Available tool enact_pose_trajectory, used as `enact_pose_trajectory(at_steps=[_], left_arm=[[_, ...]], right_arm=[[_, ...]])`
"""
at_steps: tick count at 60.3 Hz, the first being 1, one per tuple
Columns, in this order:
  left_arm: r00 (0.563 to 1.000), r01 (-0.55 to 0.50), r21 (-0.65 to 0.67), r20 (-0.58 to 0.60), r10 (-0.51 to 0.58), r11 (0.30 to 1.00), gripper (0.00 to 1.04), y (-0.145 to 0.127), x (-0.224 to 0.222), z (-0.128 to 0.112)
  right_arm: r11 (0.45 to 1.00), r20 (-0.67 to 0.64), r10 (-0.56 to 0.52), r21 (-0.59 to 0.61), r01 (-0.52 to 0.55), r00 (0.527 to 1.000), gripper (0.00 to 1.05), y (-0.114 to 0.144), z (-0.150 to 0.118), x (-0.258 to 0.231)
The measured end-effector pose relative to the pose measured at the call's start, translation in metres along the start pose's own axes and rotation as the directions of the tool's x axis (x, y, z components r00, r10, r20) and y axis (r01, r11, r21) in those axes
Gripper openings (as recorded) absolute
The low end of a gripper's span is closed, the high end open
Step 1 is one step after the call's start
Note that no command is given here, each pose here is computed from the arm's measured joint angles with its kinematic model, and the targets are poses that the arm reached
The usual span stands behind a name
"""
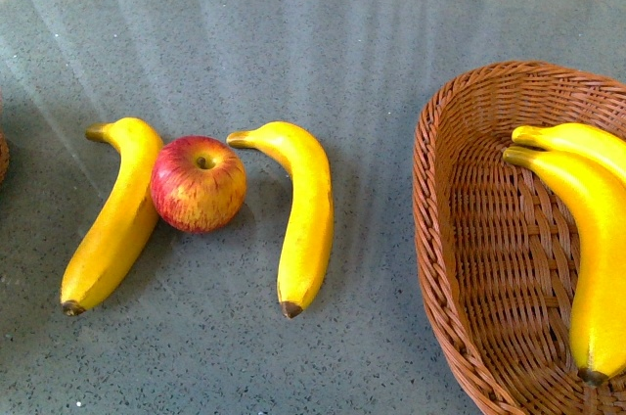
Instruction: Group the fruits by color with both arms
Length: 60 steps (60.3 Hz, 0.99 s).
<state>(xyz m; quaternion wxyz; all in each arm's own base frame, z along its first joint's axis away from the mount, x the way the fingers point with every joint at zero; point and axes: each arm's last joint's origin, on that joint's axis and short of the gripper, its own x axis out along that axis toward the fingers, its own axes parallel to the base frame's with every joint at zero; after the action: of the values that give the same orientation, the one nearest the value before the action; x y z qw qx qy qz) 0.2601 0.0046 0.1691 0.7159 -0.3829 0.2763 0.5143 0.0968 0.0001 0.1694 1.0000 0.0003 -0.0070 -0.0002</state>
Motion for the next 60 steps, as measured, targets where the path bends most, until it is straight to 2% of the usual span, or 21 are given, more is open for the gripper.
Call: enact_pose_trajectory(at_steps=[13,25,34,41,48,52,60], left_arm=[[0.996,-0.084,0.013,-0.024,0.084,0.996,0.71,0.027,0.006,-0.006],[0.993,-0.119,0.011,-0.015,0.119,0.993,0.71,0.036,0.009,-0.010],[0.995,-0.094,0.036,0.018,0.094,0.995,0.96,0.034,0.007,-0.010],[0.999,-0.041,0.087,0.020,0.040,0.995,0.95,0.029,0.004,-0.014],[1.000,0.012,0.202,0.019,-0.016,0.979,0.96,0.023,-0.004,-0.024],[0.990,0.140,0.297,-0.024,-0.139,0.944,0.96,0.007,-0.017,-0.034],[0.960,0.277,0.409,-0.071,-0.272,0.870,0.96,-0.016,-0.031,-0.041]], right_arm=[[1.000,0.000,0.000,0.000,0.000,1.000,0.96,0.000,0.000,0.000],[1.000,0.000,0.000,0.000,0.000,1.000,0.96,0.000,0.000,0.000],[1.000,0.000,0.000,0.000,0.000,1.000,0.96,0.000,0.000,0.000],[1.000,0.000,0.000,0.000,0.000,1.000,0.96,0.000,0.000,0.000],[1.000,0.000,0.000,0.000,0.000,1.000,0.96,0.000,0.000,0.000],[1.000,0.000,0.000,0.000,0.000,1.000,0.96,0.000,0.000,0.000],[1.000,0.000,0.000,0.000,0.000,1.000,0.96,0.000,0.000,0.000]])
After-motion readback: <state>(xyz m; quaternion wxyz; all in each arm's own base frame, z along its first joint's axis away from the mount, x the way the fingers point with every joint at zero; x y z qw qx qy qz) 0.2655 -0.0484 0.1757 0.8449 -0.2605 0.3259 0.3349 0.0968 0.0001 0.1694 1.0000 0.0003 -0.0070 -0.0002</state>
